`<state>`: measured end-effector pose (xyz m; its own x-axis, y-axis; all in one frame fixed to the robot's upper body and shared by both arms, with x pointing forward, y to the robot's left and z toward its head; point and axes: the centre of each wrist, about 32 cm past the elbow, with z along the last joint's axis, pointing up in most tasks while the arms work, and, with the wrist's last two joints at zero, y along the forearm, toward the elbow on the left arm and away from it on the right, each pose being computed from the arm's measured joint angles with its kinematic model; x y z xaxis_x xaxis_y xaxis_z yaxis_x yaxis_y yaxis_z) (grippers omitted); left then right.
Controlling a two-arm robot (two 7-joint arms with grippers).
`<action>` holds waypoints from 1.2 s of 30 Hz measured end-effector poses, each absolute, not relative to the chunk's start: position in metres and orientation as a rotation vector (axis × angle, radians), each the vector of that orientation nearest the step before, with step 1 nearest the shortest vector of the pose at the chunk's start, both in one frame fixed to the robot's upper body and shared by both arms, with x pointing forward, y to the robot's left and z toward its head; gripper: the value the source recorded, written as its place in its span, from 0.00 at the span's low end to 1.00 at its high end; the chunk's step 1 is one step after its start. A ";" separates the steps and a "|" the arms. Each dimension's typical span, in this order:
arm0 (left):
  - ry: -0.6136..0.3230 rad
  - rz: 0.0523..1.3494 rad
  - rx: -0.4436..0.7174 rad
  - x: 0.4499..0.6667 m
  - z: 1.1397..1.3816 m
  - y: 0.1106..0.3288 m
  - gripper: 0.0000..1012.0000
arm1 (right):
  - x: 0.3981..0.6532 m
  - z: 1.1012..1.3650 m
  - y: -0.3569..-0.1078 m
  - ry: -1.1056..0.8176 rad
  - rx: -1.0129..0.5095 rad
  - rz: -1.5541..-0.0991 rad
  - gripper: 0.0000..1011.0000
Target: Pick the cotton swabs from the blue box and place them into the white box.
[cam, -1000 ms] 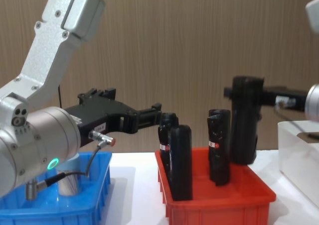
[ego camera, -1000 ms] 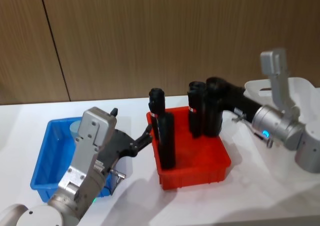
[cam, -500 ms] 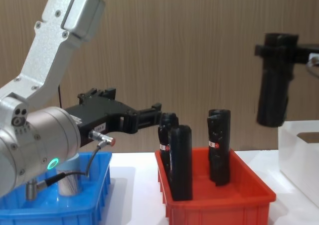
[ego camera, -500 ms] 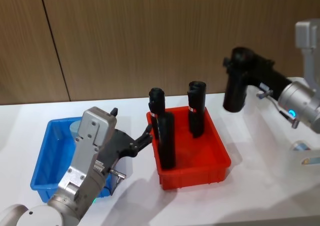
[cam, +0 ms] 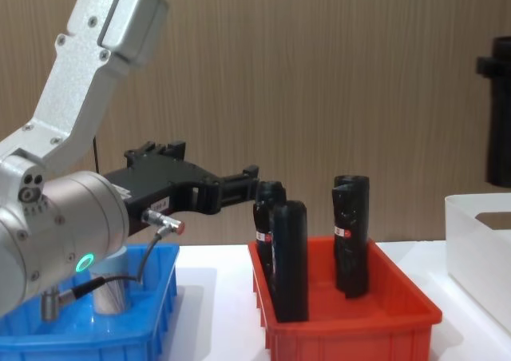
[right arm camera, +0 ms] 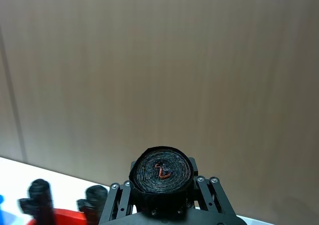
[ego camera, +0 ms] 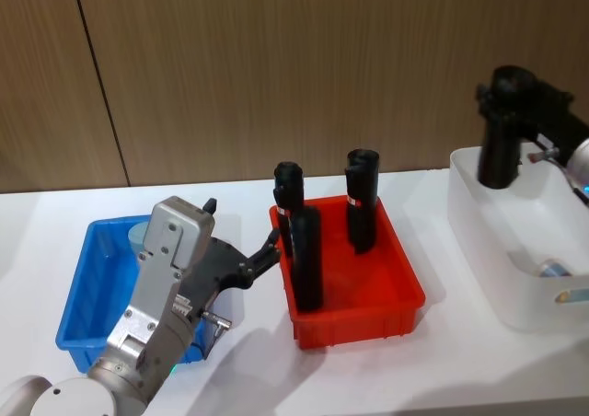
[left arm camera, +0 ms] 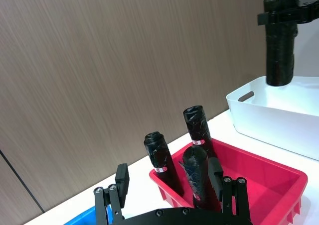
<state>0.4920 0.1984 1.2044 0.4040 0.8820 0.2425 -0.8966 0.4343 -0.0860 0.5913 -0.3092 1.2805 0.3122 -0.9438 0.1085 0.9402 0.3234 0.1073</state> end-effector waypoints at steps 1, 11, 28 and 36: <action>-0.268 1.124 0.061 0.492 1.204 0.198 0.99 | 0.591 1.280 -0.313 -0.162 0.018 -1.263 0.52; -0.268 1.124 0.061 0.492 1.204 0.198 0.99 | 0.595 1.267 -0.338 -0.126 -0.059 -1.383 0.52; -0.268 1.124 0.061 0.492 1.204 0.198 0.99 | 0.610 1.237 -0.365 -0.025 -0.136 -1.463 0.53; -0.268 1.124 0.061 0.492 1.204 0.198 0.99 | 0.617 1.227 -0.371 0.007 -0.146 -1.469 0.75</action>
<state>0.4920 0.1984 1.2044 0.4040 0.8820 0.2425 -0.8966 0.4343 -0.0859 0.6166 -0.3709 1.2270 0.1035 -0.9910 0.0845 0.9902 0.0946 -0.1031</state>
